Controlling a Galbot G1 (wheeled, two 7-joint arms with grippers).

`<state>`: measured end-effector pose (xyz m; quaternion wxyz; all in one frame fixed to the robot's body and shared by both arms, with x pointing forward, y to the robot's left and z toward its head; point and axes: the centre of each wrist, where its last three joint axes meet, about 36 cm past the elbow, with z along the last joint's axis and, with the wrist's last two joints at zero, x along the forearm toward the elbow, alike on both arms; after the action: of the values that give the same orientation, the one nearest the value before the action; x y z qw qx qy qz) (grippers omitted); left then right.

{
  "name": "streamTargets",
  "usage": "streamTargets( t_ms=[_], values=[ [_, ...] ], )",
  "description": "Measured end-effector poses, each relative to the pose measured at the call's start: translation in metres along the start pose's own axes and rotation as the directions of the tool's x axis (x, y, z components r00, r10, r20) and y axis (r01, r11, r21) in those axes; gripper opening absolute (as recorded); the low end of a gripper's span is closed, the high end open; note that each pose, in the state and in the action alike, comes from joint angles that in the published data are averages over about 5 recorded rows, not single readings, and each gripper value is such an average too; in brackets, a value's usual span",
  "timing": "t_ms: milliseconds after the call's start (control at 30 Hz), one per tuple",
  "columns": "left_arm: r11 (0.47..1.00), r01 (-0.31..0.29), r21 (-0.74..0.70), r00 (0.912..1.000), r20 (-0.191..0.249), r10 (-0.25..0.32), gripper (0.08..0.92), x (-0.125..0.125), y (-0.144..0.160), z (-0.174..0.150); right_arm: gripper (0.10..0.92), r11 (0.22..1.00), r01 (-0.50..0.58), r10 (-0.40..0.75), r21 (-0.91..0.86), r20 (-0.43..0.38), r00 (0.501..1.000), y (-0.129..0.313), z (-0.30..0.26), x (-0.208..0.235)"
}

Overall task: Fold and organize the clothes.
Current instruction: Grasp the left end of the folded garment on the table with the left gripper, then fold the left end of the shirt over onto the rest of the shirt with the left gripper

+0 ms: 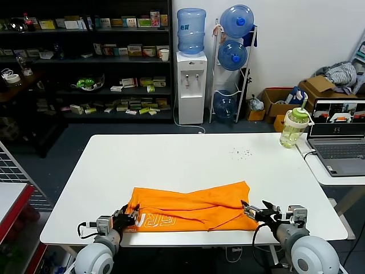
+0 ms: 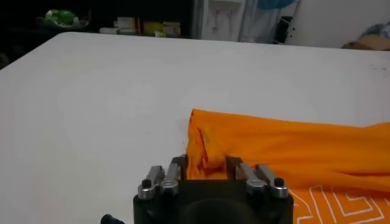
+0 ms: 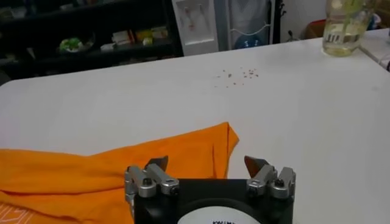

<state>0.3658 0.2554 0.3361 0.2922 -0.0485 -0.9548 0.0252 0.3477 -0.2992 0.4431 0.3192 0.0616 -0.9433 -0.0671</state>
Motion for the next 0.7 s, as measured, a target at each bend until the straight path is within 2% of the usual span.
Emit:
streamTargets(
  t_ms=[267, 367, 533, 700],
  values=[
    [1.0, 0.009, 0.021, 0.9999, 0.012, -0.01, 0.197, 0.005, -0.003, 0.001, 0.823, 1.0, 0.0, 0.0, -0.005, 0.009, 1.0, 0.002, 0.001, -0.001],
    [1.0, 0.017, 0.023, 0.9997, 0.017, -0.018, 0.137, 0.008, -0.001, -0.002, 0.823, 1.0, 0.001, -0.001, -0.005, 0.017, 1.0, 0.003, 0.001, -0.001],
    [0.999, 0.035, 0.015, 0.9988, 0.034, -0.035, 0.126, 0.019, 0.015, -0.014, 0.823, 1.0, 0.009, -0.009, 0.004, 0.045, 0.999, 0.008, 0.0, -0.001],
    [0.995, 0.097, -0.021, 0.9941, 0.051, -0.095, 0.126, 0.032, 0.056, -0.031, 0.823, 1.0, 0.023, -0.025, 0.018, 0.084, 0.996, 0.016, -0.003, -0.004]
  ],
)
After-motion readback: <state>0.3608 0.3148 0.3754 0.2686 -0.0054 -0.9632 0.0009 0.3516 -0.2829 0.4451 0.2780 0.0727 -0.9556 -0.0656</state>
